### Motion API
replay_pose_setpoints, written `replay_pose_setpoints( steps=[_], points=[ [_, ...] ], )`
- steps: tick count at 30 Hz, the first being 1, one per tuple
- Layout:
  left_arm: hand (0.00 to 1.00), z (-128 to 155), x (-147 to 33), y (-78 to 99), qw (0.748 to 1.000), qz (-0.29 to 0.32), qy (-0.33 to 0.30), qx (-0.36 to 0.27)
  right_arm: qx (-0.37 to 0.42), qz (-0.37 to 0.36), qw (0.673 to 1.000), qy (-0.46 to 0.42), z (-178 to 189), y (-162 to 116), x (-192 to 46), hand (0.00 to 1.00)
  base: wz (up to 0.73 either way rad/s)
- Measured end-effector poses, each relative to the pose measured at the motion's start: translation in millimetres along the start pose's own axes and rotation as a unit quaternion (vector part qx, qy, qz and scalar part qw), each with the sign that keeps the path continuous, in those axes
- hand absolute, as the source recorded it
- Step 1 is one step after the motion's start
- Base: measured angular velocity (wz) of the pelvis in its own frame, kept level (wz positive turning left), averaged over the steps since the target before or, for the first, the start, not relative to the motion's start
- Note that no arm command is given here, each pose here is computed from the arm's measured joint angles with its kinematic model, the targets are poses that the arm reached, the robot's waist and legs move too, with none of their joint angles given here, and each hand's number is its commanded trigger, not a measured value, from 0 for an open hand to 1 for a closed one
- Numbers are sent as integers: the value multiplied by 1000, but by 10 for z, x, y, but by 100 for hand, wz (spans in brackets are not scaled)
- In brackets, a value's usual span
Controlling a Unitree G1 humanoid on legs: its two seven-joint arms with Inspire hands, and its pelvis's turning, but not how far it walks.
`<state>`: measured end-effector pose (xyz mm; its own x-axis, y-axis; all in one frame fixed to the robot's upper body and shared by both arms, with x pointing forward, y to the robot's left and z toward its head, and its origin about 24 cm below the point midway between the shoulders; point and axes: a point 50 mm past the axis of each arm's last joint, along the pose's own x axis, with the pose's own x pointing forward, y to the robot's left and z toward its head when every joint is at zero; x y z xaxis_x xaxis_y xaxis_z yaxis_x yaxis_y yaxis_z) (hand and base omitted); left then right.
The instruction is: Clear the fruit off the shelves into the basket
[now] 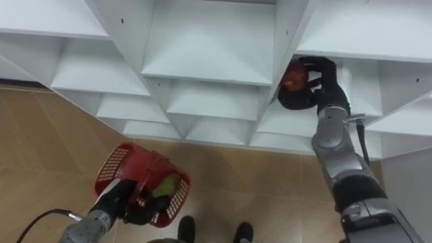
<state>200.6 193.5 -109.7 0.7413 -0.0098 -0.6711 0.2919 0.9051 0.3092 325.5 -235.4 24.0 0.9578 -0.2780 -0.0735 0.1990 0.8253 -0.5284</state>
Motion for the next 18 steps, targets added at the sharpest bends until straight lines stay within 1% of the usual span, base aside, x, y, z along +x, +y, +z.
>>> replay_pose_setpoints(
  steps=[5, 10, 12, 18],
  points=[
    [100, 24, 7, 13, 1000, 7, -4, -2, 1, 13, 1000, -3, -92, 57, -128, 100, -4],
    [100, 26, 4, 41, 1000, 18, -5, -7, -17, 45, 999, -10, -157, 210, -269, 100, -10],
    [100, 45, 7, 38, 1000, 26, -11, -9, -28, 56, 998, -4, -256, 260, -368, 100, 0],
    [100, 40, 1, 29, 999, 38, -14, -31, -24, 91, 995, 15, -383, 461, -545, 100, -2]
  ],
)
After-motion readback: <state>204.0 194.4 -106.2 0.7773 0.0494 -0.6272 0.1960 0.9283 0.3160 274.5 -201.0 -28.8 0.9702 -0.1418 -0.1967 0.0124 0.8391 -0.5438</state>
